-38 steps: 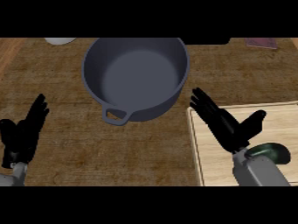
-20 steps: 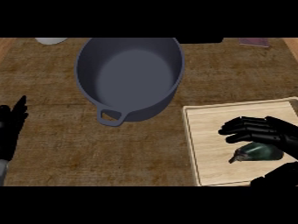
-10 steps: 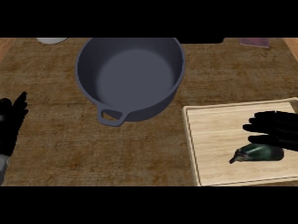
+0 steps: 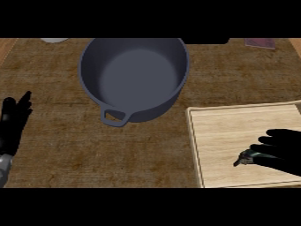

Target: Pick the eggplant from the tray and place it in the pot

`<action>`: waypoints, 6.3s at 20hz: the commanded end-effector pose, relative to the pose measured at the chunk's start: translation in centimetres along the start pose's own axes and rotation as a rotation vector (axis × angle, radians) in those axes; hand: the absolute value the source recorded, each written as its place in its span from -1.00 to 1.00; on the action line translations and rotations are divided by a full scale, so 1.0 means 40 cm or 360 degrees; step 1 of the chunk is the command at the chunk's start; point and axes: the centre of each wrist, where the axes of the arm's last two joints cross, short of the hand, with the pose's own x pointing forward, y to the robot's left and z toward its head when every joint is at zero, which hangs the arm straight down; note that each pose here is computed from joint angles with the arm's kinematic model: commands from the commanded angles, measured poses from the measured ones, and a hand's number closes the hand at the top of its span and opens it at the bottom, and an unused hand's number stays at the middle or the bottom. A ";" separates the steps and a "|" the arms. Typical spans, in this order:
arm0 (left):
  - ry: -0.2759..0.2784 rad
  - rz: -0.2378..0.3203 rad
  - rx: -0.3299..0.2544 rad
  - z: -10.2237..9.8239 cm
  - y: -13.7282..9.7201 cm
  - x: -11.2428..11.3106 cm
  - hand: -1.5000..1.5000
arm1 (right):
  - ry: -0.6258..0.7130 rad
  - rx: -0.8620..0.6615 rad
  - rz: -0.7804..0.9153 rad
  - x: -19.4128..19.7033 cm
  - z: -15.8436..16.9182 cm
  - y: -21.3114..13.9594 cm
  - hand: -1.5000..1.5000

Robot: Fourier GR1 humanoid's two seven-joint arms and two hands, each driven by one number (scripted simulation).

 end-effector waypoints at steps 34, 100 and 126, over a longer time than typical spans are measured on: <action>-0.0010 -0.0009 -0.0022 -0.021 0.015 -0.002 0.00 | 0.0333 0.0199 0.0115 -0.096 -0.253 0.239 -1.00; -0.0016 -0.0019 -0.0003 0.009 0.018 -0.011 0.00 | 0.0965 -0.2083 -0.0379 0.093 -0.129 -0.290 1.00; -0.0048 -0.0037 -0.0047 -0.014 -0.043 0.011 0.00 | 0.1010 -0.1339 -0.0987 0.063 -0.609 -0.519 1.00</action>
